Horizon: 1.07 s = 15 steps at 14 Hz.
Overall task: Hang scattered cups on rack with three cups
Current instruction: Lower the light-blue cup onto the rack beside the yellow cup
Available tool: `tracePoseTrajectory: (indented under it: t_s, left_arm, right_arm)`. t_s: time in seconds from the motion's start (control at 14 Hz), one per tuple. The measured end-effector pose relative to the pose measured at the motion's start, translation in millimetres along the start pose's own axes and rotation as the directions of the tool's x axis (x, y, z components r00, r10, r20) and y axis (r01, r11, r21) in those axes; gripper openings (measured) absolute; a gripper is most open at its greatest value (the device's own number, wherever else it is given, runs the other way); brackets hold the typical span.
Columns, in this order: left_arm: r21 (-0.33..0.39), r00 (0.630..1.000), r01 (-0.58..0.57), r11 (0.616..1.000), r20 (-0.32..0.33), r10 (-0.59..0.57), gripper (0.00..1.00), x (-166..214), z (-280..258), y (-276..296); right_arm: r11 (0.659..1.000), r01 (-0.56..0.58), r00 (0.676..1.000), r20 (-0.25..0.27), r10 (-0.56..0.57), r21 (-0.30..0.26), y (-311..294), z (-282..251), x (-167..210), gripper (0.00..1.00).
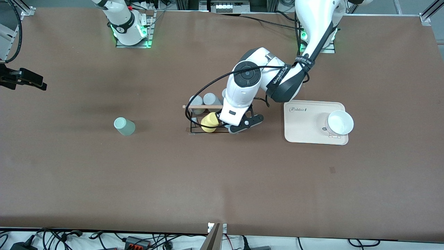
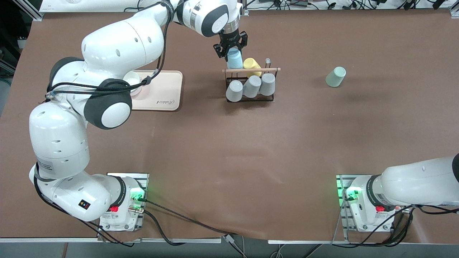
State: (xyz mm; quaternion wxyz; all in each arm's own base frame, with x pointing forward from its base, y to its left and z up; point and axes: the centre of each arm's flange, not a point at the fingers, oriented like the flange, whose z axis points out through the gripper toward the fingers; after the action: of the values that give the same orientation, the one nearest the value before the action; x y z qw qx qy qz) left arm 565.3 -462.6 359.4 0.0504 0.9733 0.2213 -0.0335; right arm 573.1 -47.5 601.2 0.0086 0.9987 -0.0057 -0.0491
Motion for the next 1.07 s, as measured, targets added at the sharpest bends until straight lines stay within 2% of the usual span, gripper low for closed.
tracePoseTrajectory:
  t_s: [0.43,0.71,1.07]
  left_arm:
    - [0.007,1.000,-0.002,1.000,0.004,0.002,0.69,-1.4,5.0,-0.6]
    - [0.006,1.000,-0.003,1.000,0.003,0.003,1.00,-1.8,4.8,-0.3]
    - [0.007,1.000,-0.005,1.000,-0.005,0.005,1.00,1.6,-0.6,-2.0]
  right_arm:
    - [1.000,0.000,1.000,0.000,0.000,0.000,0.0,0.0,0.0,1.00]
    - [1.000,0.000,1.000,0.000,0.000,0.000,0.0,0.1,0.0,1.00]
    - [1.000,0.000,1.000,0.001,0.000,0.000,0.0,0.1,0.0,1.00]
